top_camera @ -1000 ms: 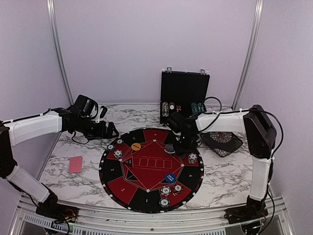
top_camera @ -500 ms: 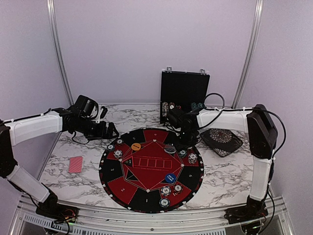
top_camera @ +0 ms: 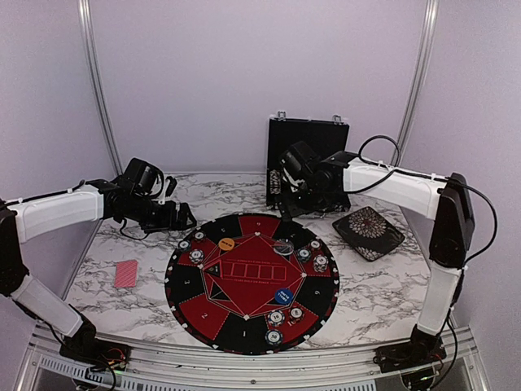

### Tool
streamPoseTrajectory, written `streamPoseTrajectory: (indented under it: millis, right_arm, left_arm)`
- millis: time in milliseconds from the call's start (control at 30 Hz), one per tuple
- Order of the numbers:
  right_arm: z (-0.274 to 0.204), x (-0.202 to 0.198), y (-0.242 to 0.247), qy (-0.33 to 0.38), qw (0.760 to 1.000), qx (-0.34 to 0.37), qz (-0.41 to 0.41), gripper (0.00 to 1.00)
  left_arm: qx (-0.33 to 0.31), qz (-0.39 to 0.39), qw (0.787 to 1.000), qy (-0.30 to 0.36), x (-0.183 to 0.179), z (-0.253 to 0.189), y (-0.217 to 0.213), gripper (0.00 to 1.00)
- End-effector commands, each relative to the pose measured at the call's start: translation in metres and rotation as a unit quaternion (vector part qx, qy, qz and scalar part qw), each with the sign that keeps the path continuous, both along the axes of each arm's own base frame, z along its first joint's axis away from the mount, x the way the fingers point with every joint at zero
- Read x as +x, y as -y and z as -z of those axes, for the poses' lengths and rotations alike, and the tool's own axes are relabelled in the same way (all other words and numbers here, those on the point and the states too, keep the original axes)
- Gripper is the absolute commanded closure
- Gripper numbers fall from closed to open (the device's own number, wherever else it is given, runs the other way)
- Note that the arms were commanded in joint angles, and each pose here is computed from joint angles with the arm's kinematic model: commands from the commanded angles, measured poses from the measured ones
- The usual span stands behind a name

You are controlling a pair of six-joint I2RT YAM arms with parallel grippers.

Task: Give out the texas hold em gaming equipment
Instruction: Pick up the face-down deck piles from the center of the board.

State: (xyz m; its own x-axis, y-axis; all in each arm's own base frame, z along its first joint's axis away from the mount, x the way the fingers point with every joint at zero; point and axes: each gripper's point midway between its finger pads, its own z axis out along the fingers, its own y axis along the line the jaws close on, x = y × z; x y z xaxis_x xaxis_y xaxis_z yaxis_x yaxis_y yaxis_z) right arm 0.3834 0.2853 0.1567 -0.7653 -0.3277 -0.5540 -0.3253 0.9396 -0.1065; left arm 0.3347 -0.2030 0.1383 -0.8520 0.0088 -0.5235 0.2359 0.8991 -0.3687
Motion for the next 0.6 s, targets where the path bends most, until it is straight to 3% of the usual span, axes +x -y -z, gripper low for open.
streamPoseTrajectory:
  millis: [0, 67, 367, 567]
  right_arm:
    - [-0.065, 0.025, -0.012, 0.091, 0.994, 0.052, -0.009, 0.06]
    - [-0.080, 0.029, -0.017, 0.116, 0.991, 0.071, -0.016, 0.02]
    - [-0.137, 0.029, -0.014, 0.210, 0.968, 0.135, -0.022, 0.02]
    - [-0.148, 0.026, -0.003, 0.247, 0.956, 0.156, -0.013, 0.02]
  left_arm:
    - [0.018, -0.033, 0.999, -0.003, -0.003, 0.000, -0.015, 0.01]
    - [0.028, -0.045, 0.999, -0.009, -0.007, 0.001, -0.021, 0.01]
    - [0.081, -0.118, 0.990, -0.017, -0.023, 0.001, -0.060, 0.01]
    - [0.118, -0.170, 0.978, -0.020, -0.037, 0.002, -0.089, 0.01]
